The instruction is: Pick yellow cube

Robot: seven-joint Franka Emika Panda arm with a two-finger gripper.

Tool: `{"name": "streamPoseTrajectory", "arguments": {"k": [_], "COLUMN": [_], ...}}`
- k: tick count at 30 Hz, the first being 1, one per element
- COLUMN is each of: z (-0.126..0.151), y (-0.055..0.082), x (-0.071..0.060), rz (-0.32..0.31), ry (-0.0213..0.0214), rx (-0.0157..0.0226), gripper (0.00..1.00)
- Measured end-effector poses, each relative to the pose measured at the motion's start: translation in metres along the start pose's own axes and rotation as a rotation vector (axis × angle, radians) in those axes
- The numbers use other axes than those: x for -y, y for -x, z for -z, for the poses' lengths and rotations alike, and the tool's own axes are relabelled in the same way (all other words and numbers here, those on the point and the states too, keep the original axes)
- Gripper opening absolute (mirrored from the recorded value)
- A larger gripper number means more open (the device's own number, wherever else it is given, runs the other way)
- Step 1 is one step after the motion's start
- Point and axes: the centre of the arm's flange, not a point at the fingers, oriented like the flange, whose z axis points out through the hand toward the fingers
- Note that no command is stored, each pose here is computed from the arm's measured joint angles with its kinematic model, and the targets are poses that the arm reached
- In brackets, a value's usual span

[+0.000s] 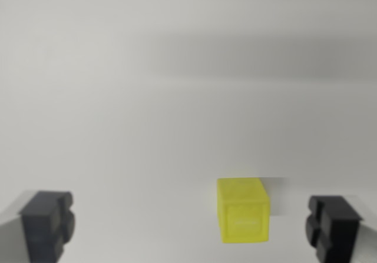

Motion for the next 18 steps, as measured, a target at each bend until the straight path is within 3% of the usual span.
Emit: {"name": "streamPoseTrajectory", "arguments": {"k": [18], "z": [-0.031], "y": [0.008], "x": [-0.024], "rz": [0.006], "ry": [-0.0044], "rx": [0.0040], "gripper": [1.00]}}
